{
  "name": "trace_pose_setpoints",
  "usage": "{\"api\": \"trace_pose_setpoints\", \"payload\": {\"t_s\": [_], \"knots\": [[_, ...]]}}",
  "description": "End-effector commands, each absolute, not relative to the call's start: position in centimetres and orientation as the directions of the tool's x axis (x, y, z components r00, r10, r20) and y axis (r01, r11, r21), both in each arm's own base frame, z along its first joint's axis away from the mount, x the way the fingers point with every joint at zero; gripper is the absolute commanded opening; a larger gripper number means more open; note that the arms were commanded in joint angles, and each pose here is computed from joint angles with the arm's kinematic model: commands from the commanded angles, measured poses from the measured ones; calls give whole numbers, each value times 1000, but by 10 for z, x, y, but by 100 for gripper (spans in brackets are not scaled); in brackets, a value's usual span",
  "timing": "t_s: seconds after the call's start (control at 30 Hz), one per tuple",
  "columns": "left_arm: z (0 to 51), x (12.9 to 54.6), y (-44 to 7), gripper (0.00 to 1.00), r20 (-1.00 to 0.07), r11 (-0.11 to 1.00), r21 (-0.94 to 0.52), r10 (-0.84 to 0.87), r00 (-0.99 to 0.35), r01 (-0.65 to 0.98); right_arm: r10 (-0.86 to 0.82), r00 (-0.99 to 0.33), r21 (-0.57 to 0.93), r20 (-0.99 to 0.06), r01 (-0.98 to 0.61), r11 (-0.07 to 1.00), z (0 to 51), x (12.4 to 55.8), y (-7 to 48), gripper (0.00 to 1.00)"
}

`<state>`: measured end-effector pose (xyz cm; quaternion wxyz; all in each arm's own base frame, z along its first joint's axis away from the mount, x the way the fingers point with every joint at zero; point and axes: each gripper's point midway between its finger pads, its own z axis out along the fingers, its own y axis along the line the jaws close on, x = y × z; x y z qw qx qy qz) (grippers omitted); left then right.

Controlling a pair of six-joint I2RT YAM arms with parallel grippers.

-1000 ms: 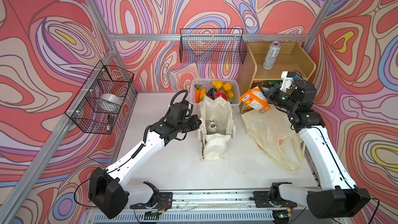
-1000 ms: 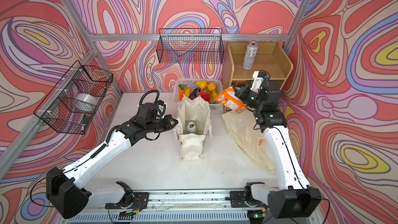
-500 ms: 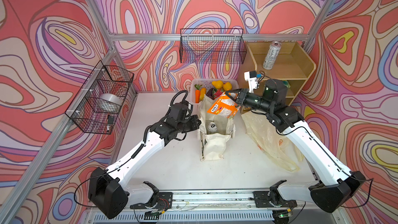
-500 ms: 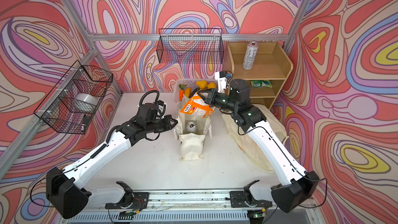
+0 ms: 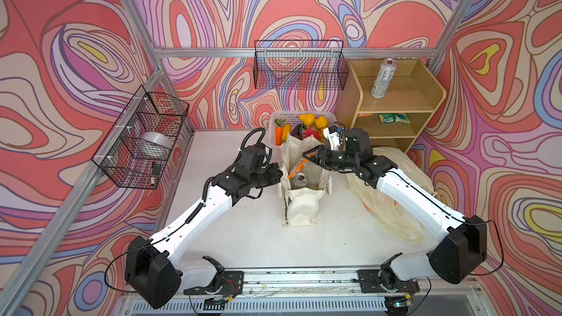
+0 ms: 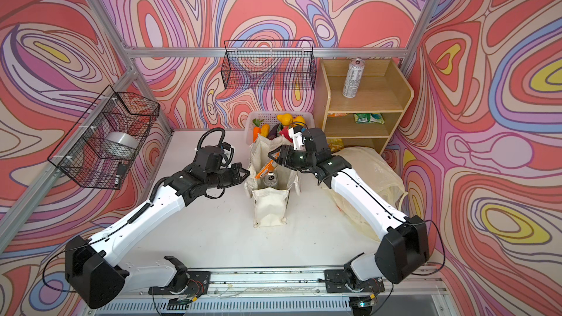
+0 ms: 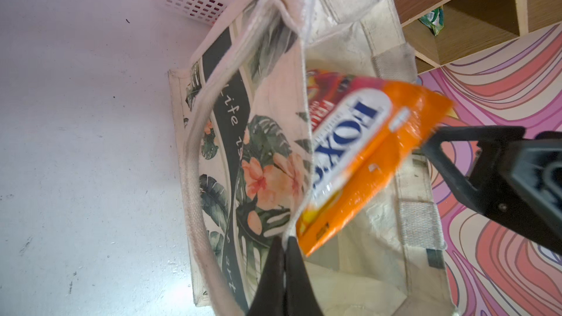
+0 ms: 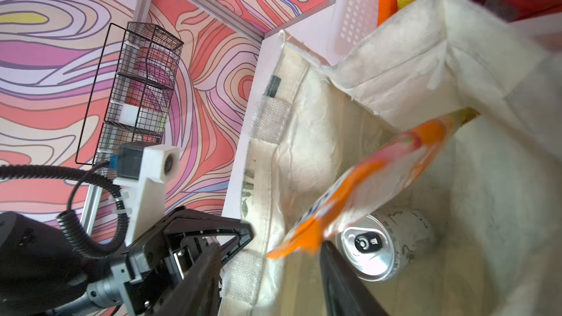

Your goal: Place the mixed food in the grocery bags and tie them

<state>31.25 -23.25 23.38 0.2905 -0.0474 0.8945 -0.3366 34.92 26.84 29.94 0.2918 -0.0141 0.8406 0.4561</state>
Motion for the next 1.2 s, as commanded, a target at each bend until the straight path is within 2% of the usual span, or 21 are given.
{"api": "trace_pose_setpoints", "payload": {"t_s": [0.0, 0.1, 0.23, 0.33, 0.47, 0.5, 0.53, 0.63, 0.73, 0.93, 1.17], "knots": [[232, 311, -230, 0, -487, 782, -615, -277, -828, 99, 221, -739, 668, -637, -386, 637, 344, 347, 257, 59], [231, 311, -230, 0, -488, 785, -612, -275, -828, 100, 215, -705, 581, -676, -331, 743, 337, 354, 235, 63], [231, 310, -228, 0, -490, 786, -610, -276, -827, 98, 211, -693, 454, -689, -187, 871, 303, 362, 199, 76], [231, 308, -225, 0, -499, 792, -602, -275, -822, 100, 183, -726, 405, -663, -141, 903, 270, 363, 191, 78], [231, 307, -224, 0, -503, 795, -598, -272, -820, 103, 119, -800, 394, -588, -155, 906, 222, 365, 204, 76], [230, 307, -223, 0, -504, 795, -597, -272, -820, 103, 108, -810, 393, -576, -159, 905, 215, 366, 206, 73], [231, 307, -223, 0, -508, 795, -597, -274, -817, 104, 88, -823, 393, -561, -172, 903, 207, 368, 211, 61], [241, 311, -209, 0, -538, 814, -571, -273, -797, 106, 65, -824, 459, -563, -247, 853, 221, 369, 231, 0], [269, 317, -181, 0, -584, 811, -575, -319, -747, 103, 62, -815, 540, -576, -321, 778, 251, 363, 261, 0], [316, 318, -122, 0, -668, 833, -550, -388, -635, 70, 31, -774, 568, -632, -436, 698, 296, 350, 330, 0], [321, 322, -77, 0, -713, 884, -468, -382, -589, -7, 75, -748, 613, -659, -477, 630, 310, 373, 391, 0]]}}
